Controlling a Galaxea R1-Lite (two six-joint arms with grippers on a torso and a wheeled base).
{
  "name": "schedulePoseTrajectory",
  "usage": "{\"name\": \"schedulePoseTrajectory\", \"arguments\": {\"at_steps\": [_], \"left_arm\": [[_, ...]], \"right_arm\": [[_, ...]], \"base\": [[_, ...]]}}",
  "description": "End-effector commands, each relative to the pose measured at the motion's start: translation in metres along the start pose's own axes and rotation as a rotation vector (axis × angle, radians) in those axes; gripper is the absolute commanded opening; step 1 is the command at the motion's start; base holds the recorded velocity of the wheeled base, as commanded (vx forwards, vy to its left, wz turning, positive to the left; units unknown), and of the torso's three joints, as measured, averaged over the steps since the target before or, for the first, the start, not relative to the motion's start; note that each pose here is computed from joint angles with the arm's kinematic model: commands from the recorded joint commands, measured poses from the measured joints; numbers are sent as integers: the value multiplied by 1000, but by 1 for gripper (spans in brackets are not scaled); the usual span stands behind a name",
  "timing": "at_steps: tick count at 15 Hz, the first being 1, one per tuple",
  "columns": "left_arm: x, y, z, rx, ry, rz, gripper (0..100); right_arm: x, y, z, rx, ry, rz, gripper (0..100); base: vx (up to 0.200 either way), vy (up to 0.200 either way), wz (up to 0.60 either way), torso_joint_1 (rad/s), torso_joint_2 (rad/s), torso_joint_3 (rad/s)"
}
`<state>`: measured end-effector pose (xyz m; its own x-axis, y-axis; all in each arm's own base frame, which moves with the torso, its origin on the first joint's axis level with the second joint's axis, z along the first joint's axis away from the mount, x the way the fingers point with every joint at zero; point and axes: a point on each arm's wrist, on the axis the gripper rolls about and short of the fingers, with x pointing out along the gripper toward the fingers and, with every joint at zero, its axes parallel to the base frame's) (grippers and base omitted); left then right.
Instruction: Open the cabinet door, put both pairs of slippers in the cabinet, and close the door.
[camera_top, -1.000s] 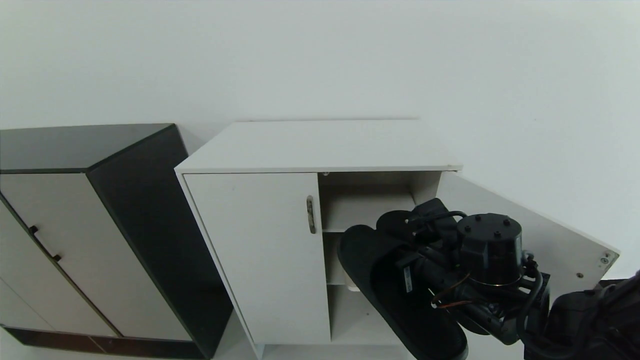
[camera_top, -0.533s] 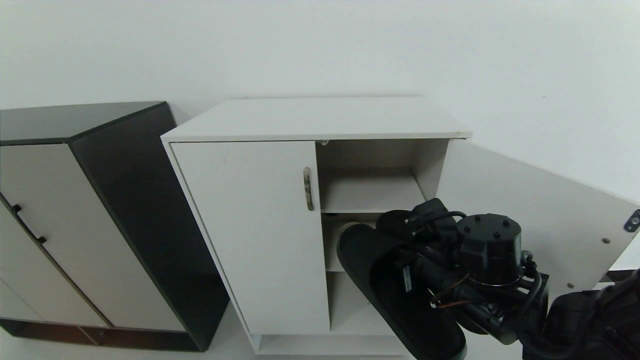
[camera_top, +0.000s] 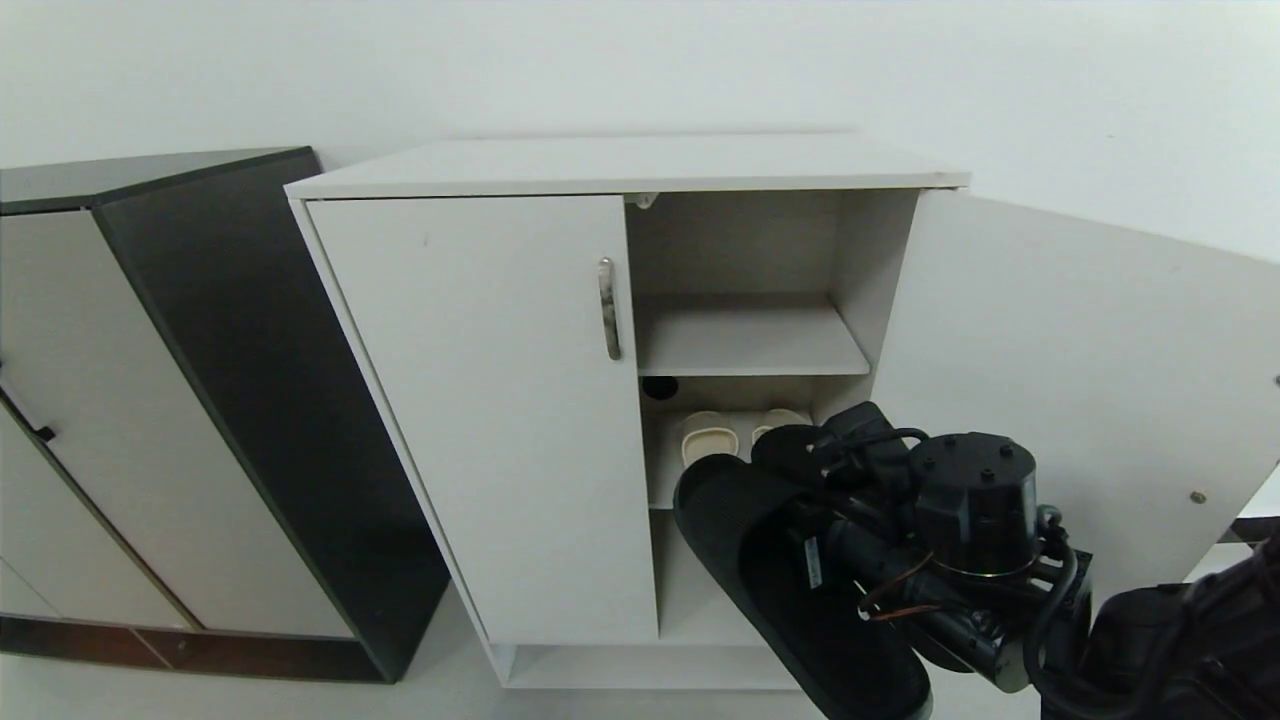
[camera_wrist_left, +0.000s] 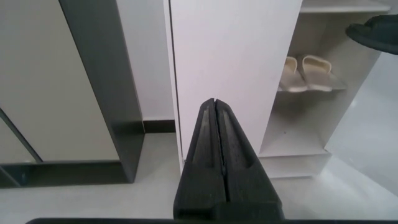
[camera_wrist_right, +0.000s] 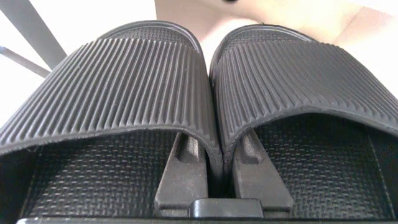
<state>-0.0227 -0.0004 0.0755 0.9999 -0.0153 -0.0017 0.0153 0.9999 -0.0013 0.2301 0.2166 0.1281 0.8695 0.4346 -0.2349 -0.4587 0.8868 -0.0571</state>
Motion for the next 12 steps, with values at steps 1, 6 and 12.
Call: {"name": "schedulePoseTrajectory", "arguments": {"at_steps": [1, 6, 12], "left_arm": [[0, 0, 0, 0, 0, 0, 0], [0, 0, 0, 0, 0, 0, 0], [0, 0, 0, 0, 0, 0, 0]], "right_arm": [[2, 0, -2, 0, 1, 0, 0], [3, 1, -3, -9, -10, -2, 0], [25, 15, 35, 5, -17, -277, 0]], "base": [[0, 0, 0, -41, 447, 403], [0, 0, 0, -2, 126, 113], [0, 0, 0, 0, 0, 0]]}}
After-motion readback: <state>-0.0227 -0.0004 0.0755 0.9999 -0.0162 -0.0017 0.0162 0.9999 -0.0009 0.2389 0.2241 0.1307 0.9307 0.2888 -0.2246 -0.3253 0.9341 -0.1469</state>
